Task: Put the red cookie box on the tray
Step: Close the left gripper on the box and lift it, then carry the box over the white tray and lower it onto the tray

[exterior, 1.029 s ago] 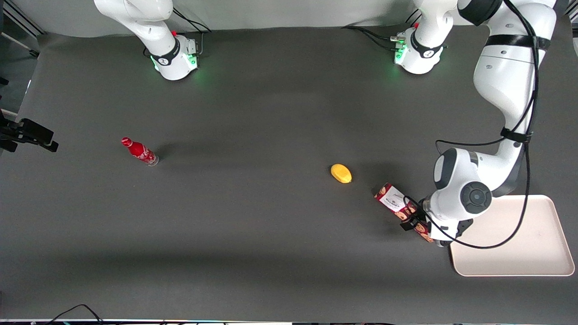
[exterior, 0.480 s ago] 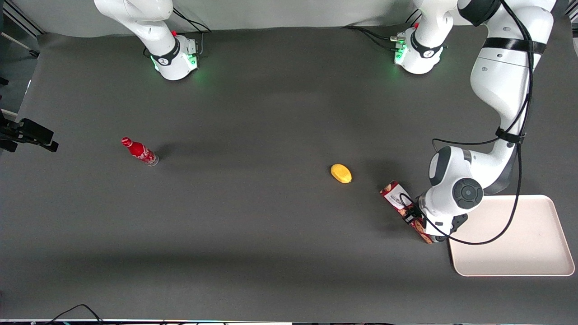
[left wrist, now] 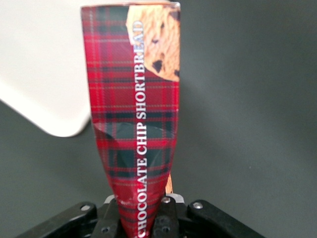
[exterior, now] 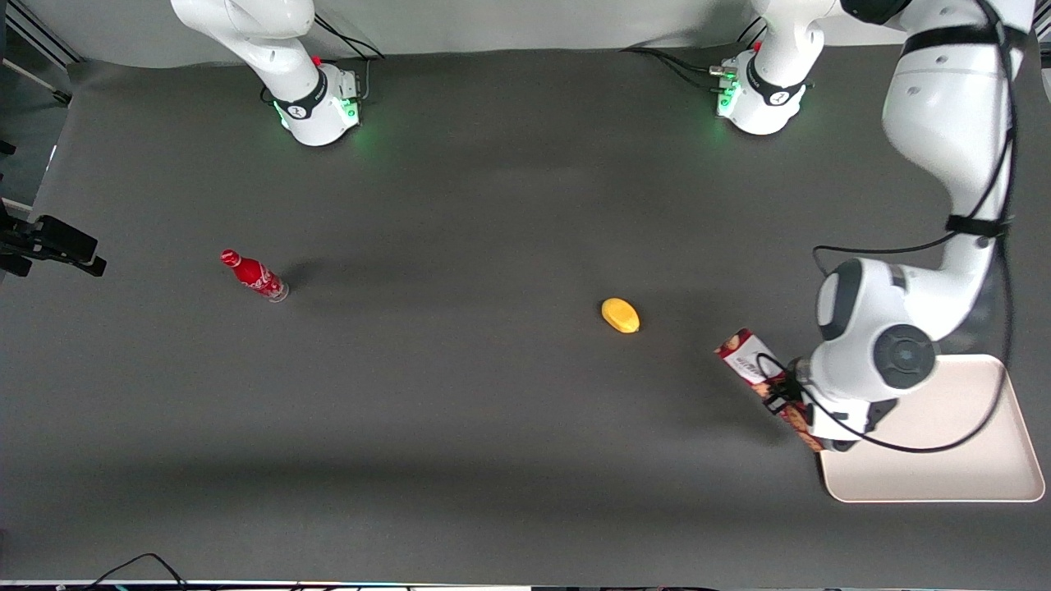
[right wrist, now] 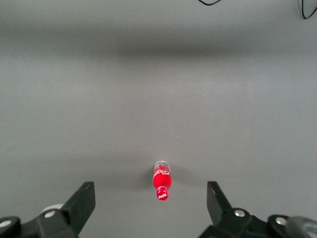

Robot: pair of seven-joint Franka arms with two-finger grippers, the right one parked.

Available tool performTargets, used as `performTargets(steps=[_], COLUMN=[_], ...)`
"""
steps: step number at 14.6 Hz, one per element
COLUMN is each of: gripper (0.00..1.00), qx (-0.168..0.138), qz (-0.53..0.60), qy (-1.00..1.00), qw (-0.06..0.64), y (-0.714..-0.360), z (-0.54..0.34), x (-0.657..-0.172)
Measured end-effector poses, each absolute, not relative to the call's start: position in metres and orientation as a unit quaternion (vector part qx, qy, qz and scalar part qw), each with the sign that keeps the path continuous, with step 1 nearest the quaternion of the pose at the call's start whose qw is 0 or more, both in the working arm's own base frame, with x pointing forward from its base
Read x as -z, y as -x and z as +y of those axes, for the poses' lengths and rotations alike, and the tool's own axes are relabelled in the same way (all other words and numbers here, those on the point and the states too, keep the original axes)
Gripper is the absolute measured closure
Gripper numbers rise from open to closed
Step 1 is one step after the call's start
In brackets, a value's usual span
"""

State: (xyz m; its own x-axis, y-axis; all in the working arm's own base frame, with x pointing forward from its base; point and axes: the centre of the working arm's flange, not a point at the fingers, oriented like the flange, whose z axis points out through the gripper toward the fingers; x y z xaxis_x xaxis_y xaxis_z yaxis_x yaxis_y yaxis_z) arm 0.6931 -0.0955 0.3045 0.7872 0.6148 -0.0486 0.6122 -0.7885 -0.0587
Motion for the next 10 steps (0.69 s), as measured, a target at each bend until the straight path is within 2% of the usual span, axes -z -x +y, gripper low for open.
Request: performTargets(steps=[4,10], gripper=[0.83,0.83], qx=[-0.03,-0.042], qz=[-0.24,-0.062], qy=[0.969,0.995], qw=[0.051,0.065], y=[-0.709,-0.708], z=[-0.022,0.136], x=[-0.396,-0.397])
